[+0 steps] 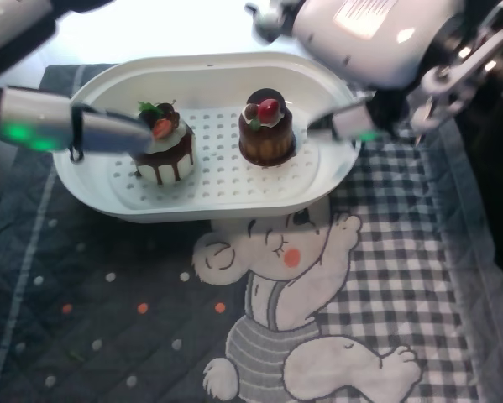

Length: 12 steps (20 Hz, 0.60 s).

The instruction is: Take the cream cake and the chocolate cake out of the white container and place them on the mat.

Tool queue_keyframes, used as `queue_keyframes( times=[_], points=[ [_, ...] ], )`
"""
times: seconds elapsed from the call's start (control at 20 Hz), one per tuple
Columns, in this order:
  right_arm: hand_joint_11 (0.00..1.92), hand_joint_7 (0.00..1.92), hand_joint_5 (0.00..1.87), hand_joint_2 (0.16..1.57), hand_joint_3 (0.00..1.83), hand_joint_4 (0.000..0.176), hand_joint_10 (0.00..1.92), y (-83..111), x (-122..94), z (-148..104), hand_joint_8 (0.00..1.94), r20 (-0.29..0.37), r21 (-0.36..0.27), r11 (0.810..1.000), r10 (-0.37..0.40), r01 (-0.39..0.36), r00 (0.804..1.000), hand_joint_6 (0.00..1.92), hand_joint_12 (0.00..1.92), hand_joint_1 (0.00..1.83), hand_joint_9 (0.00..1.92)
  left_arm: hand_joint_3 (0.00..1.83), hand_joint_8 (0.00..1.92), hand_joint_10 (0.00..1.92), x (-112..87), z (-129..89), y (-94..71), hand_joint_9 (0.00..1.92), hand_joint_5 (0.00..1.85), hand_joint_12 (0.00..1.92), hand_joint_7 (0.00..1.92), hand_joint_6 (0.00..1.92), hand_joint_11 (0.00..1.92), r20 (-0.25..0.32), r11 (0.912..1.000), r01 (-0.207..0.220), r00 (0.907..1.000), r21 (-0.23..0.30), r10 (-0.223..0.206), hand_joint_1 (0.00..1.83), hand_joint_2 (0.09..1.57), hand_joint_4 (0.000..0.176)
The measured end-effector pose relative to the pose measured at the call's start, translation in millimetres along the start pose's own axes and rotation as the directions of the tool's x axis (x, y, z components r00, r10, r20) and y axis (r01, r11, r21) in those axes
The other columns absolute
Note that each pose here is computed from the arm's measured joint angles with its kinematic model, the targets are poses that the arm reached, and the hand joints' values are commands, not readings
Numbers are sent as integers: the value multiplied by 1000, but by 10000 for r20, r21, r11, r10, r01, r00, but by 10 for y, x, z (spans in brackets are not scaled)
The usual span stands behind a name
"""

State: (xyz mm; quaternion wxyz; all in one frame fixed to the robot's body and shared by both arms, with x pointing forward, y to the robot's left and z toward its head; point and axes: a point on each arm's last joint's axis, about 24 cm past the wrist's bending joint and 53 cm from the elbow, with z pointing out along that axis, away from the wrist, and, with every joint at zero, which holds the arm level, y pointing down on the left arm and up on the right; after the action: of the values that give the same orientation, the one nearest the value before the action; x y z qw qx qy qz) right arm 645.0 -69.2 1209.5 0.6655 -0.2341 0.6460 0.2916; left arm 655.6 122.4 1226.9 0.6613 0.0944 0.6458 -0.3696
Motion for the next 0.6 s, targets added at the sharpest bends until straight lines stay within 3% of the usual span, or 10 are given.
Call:
queue_keyframes(
  times=[0.05, 0.1, 0.15, 0.2, 0.25, 0.5, 0.6],
  points=[
    [7, 666, 706, 763, 19, 0, 402, 22, 76, 10, 21, -274, -33, 10000, 31, -32, 9996, 35, 1497, 890, 459, 16, 12, 20, 5, 28, -23, 76, 217, 532, 84, 8, 0, -142, 9997, -234, 9996, 41, 235, 711, 872, 30],
    [7, 666, 706, 763, 19, 0, 402, 21, 87, 12, 21, -316, -18, 10000, 60, -61, 9995, 35, 1497, 890, 459, 16, 12, 20, 0, 47, -18, 76, 217, 532, 84, 8, 0, -189, 9996, -282, 9994, 29, 283, 711, 872, 30],
    [68, 660, 672, 803, 12, 0, 322, -22, 81, 13, 5, -293, 81, 9999, 91, -89, 9995, 5, 1461, 851, 512, 8, 20, 35, 8, 89, 2, 169, 242, 720, 188, 9, 0, -242, 9994, -352, 9991, 0, 352, 683, 894, 5],
    [70, 674, 638, 824, 13, 0, 309, -84, 78, 31, 6, -238, 241, 9996, 171, -166, 9996, 0, 1477, 840, 542, 4, 16, 35, 59, 128, 45, 191, 266, 793, 204, 14, 0, -430, 9994, -331, 9985, -118, 325, 679, 894, 0],
    [33, 670, 616, 817, 8, 0, 299, -136, 89, 48, 4, -235, 388, 9988, 304, -295, 9993, 0, 1465, 827, 534, 2, 12, 38, 126, 148, 79, 215, 280, 921, 213, 14, 0, -696, 9991, -358, 9970, -211, 342, 657, 891, 8],
    [0, 545, 441, 834, 8, 0, 87, -318, 238, 228, 0, -183, 1117, 9818, 1567, -1537, 9875, 0, 1203, 746, 477, 0, 15, 47, 328, 239, 206, 297, 299, 1264, 287, 6, 0, -1439, 9978, -285, 9894, -593, 197, 673, 871, 0],
    [0, 558, 464, 857, 12, 0, 80, -359, 294, 287, 8, -122, 1368, 9688, 2104, -2068, 9775, 9, 1312, 643, 524, 0, 14, 72, 350, 234, 304, 357, 303, 1418, 308, 5, 0, -1586, 9959, -248, 9873, -864, 108, 683, 859, 0]
  ],
)
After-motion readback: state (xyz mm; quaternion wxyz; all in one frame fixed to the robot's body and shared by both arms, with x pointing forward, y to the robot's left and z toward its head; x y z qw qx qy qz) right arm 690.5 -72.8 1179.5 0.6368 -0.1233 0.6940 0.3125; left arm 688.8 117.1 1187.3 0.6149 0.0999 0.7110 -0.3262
